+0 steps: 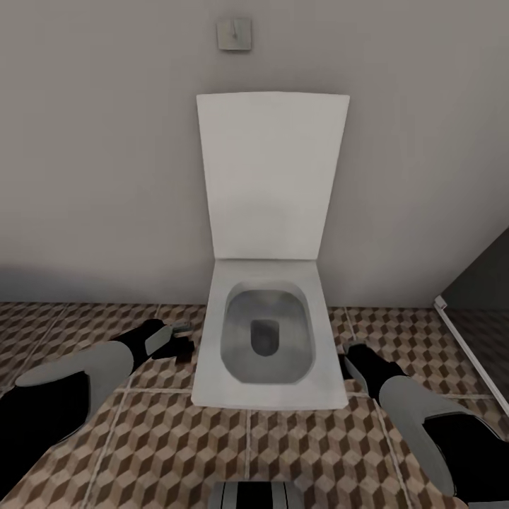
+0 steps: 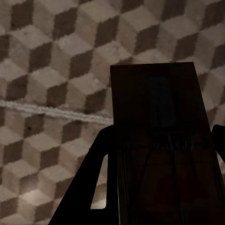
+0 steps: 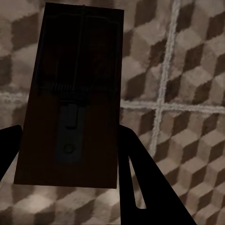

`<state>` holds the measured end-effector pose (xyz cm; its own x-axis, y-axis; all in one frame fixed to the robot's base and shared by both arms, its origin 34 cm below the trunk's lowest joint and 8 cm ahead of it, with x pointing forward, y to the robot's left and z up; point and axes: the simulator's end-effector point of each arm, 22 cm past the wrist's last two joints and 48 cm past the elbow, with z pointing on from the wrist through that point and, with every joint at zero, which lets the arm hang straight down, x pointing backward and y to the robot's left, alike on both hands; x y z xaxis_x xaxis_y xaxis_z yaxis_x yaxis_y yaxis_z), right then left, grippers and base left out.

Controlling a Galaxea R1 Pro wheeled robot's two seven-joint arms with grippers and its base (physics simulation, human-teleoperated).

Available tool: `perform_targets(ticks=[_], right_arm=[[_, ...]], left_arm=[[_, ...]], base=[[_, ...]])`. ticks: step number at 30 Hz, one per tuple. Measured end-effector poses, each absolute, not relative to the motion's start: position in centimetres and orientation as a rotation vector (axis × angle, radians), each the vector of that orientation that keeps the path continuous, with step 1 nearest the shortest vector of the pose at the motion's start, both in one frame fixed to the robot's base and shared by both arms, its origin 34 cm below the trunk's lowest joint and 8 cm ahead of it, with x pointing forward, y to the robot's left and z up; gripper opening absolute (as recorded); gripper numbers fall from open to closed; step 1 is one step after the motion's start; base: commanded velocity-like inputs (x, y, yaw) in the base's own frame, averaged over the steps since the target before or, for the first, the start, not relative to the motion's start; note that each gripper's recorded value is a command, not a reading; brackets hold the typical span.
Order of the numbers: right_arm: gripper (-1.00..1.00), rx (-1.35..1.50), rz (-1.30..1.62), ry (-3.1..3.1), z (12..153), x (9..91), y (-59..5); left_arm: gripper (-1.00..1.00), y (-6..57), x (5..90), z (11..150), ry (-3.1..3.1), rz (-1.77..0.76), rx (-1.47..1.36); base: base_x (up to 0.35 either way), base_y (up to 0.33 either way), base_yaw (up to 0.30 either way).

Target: Take the four mousetraps from the cabinet in the bathroom and place them on the bathroom floor. Make sure all four end up on the same floor surface, and ensure that at least two of them are either under or directly next to the same bathroom sink.

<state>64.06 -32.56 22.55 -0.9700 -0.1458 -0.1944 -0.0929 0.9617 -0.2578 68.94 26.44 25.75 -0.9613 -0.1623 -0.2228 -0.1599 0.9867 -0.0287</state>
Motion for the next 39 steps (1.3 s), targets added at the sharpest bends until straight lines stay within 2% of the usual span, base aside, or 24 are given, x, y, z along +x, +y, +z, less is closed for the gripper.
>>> perform_targets(ticks=[25,39], right_arm=[[-1.0,-0.191,-0.379,2.94,20.0,62.8,-33.1],[-1.0,-0.203,-0.424,2.86,22.4,66.4,-34.8]], left_arm=[[-1.0,25.6,67.8,22.9,2.951,-0.027,-0.229],[-1.0,25.5,64.1,20.7,3.007,-0.026,-0.237]], base=[[0.0,0.0,0.0],[0.0,0.0,0.0]])
